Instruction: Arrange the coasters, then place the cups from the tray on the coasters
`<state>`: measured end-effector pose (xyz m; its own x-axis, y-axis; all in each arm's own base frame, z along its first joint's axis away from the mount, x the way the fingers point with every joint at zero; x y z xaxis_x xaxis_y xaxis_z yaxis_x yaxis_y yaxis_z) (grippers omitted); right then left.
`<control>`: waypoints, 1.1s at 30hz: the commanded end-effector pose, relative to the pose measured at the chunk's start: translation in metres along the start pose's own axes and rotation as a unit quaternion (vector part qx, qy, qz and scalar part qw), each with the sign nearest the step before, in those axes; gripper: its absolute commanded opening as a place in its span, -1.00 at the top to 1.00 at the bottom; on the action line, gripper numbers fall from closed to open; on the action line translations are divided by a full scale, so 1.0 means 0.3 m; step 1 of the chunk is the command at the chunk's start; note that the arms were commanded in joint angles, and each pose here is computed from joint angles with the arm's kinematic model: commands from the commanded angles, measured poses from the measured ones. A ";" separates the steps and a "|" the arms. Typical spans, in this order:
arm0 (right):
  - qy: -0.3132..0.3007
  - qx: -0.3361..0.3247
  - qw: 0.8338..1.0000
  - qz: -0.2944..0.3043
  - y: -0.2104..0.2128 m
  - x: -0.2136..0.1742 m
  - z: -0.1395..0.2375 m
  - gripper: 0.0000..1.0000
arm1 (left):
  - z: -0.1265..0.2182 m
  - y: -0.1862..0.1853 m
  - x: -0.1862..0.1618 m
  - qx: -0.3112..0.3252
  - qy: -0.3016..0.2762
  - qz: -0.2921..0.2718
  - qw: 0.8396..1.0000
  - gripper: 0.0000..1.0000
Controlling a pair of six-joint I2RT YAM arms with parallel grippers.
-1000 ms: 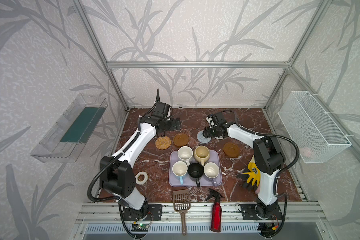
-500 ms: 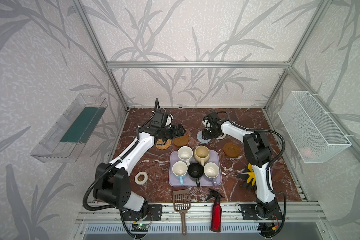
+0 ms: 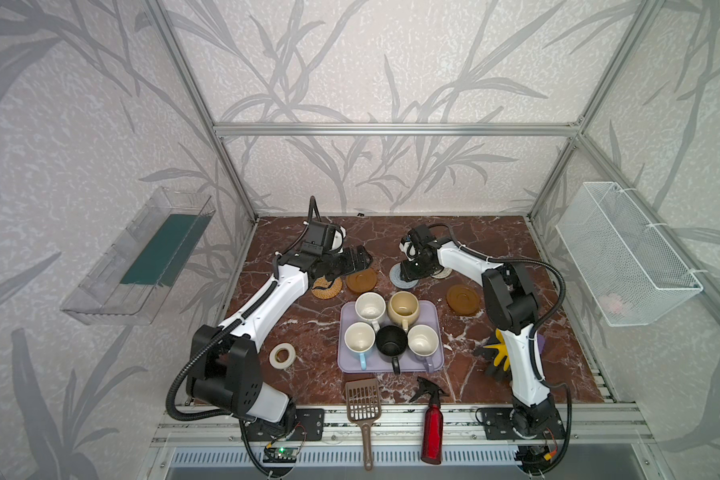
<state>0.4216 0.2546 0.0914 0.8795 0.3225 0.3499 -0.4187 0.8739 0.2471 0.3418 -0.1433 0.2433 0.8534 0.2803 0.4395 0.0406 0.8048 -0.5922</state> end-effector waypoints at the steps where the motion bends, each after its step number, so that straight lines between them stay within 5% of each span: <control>1: 0.066 0.004 0.998 -0.014 0.022 -0.099 -0.037 0.12 | 0.020 -0.020 0.003 -0.014 -0.007 0.001 1.000 -0.99; 27: -0.074 -0.013 0.997 -0.016 -0.021 0.094 0.247 -0.07 | 0.085 -0.050 0.007 -0.039 -0.044 0.001 0.998 -0.98; 30: -0.069 -0.024 0.997 -0.027 -0.080 0.095 0.248 -0.26 | 0.091 -0.060 0.009 -0.059 -0.057 0.014 0.996 -0.99; 33: -0.064 -0.054 0.995 -0.046 -0.150 0.090 0.244 -1.00 | 0.088 -0.072 0.005 -0.083 -0.058 0.018 0.995 -0.98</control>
<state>0.4416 0.2108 0.1476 0.8746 0.2135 0.4352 -0.3336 0.9164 0.2209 0.3297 -0.1418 0.2648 0.8055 0.3501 0.4782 0.0695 0.7455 -0.6629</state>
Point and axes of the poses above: each gripper's point midway between its finger pads, its own z axis back along the fingers, its own y axis along the line the jaws close on, x = y × z, the point moved 7 cm from there along z, back along the fingers, and after that the axes turned 2 degrees about z, right-handed, at the moved point
